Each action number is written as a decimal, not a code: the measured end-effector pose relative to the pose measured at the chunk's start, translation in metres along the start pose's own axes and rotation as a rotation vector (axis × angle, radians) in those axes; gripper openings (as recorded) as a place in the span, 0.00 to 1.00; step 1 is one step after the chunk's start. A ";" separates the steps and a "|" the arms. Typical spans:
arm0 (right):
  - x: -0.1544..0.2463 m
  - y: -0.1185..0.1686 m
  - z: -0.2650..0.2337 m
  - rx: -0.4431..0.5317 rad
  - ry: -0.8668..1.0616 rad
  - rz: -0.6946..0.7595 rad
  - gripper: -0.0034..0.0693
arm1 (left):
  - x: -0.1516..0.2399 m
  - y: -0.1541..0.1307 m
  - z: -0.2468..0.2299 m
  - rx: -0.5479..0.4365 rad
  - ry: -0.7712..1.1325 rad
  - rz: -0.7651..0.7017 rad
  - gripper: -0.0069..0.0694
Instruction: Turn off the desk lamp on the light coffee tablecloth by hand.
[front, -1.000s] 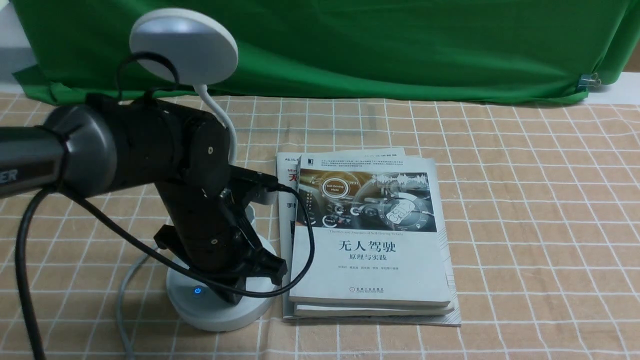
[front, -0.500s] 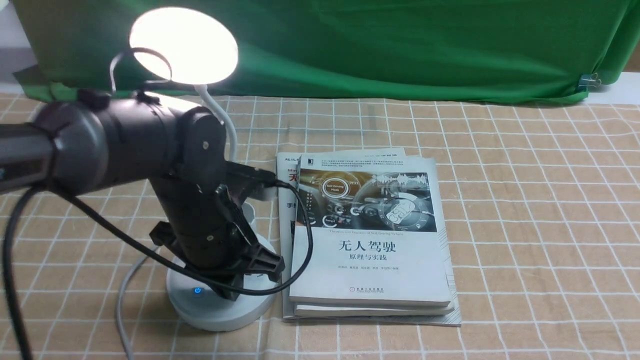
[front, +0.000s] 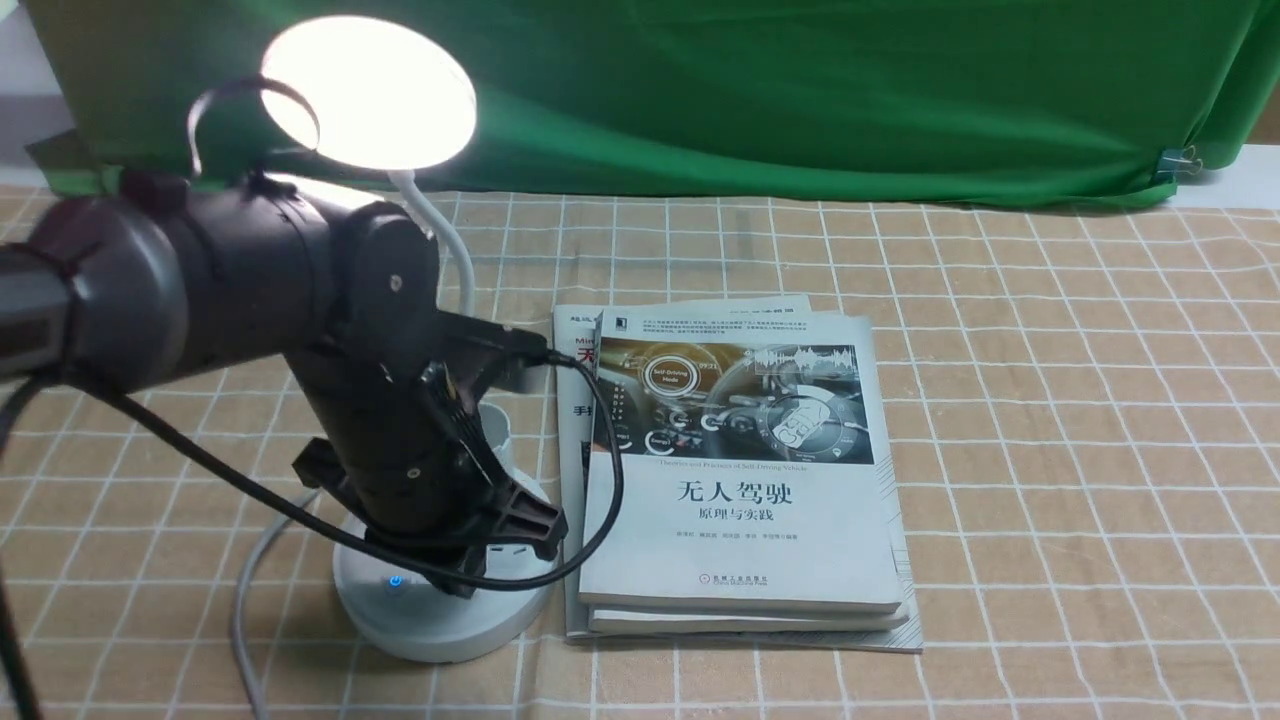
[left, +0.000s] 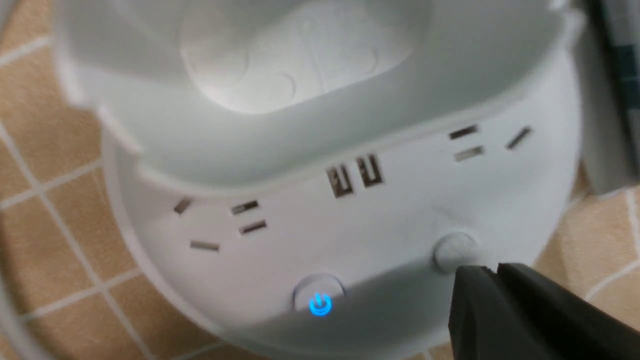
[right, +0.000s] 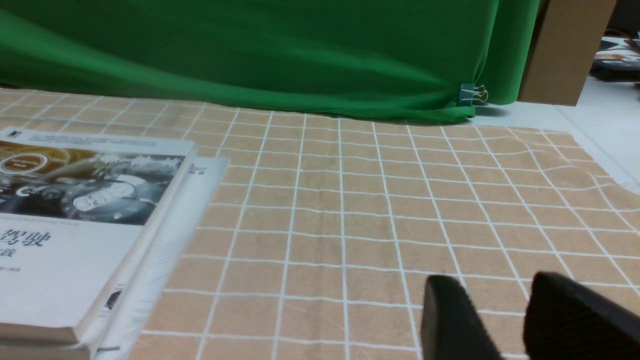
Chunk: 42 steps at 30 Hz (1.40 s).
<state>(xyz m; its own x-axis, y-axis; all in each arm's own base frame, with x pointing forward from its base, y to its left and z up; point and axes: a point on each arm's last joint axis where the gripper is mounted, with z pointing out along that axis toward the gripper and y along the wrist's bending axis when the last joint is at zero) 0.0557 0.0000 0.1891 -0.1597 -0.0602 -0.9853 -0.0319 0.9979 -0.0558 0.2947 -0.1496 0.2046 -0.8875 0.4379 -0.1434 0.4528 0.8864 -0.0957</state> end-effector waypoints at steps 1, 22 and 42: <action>0.000 0.000 0.000 0.000 0.000 0.000 0.38 | -0.001 0.000 0.004 0.000 0.007 0.000 0.11; 0.000 0.000 0.000 0.000 0.000 0.000 0.38 | 0.005 -0.002 -0.023 -0.003 -0.048 0.009 0.11; 0.000 0.000 0.000 0.000 0.000 0.000 0.38 | 0.150 -0.013 -0.103 0.054 -0.805 -0.054 0.11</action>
<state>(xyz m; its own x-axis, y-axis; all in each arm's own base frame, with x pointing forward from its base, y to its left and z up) 0.0557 0.0000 0.1891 -0.1597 -0.0602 -0.9853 -0.0319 0.9979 -0.0558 0.1464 -0.0801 0.2855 -0.5843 0.1343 -0.8003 0.4327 0.8859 -0.1672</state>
